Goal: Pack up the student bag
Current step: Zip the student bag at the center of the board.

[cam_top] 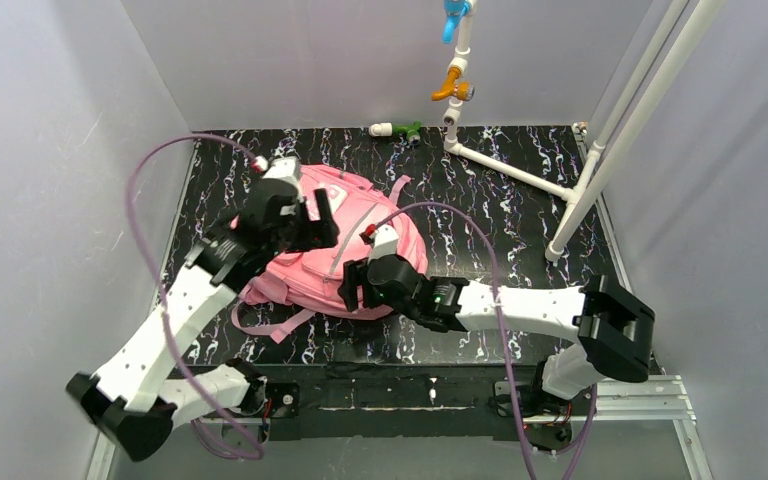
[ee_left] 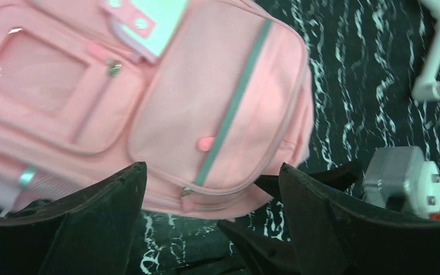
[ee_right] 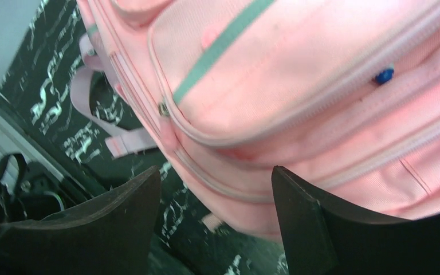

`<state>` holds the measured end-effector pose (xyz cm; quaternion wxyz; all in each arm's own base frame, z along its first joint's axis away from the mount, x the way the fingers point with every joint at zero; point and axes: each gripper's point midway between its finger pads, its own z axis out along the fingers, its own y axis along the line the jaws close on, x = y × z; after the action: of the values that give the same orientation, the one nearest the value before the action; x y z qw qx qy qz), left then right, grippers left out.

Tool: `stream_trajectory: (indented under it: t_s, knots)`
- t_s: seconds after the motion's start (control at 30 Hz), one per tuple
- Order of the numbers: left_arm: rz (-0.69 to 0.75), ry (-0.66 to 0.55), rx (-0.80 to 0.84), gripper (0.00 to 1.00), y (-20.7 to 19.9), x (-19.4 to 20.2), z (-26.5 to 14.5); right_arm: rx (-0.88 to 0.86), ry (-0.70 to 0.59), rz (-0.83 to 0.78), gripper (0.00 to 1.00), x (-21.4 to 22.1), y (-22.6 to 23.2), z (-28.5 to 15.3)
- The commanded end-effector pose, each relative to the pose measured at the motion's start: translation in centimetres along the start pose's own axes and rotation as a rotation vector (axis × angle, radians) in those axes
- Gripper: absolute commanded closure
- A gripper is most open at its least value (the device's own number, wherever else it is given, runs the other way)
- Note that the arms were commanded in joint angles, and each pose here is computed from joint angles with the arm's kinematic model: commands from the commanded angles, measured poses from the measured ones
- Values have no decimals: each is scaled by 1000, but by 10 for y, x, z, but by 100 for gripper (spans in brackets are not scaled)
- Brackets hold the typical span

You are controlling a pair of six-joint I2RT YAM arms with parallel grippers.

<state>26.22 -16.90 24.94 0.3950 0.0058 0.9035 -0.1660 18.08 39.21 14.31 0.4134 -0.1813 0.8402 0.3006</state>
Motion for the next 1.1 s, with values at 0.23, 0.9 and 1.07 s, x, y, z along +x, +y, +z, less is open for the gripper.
stream_trajectory:
  t_s: [0.23,0.9,1.07]
  knots:
    - [-232,-169,-422,17,92,8,-54,138,-151,59,32,-32,46,30]
    - [-219,-239,-528,17,120,7,-86,165,-73,-49,25,-9,69,10]
    - [-187,-265,-538,17,122,-1,-95,193,-108,20,31,-14,76,24]
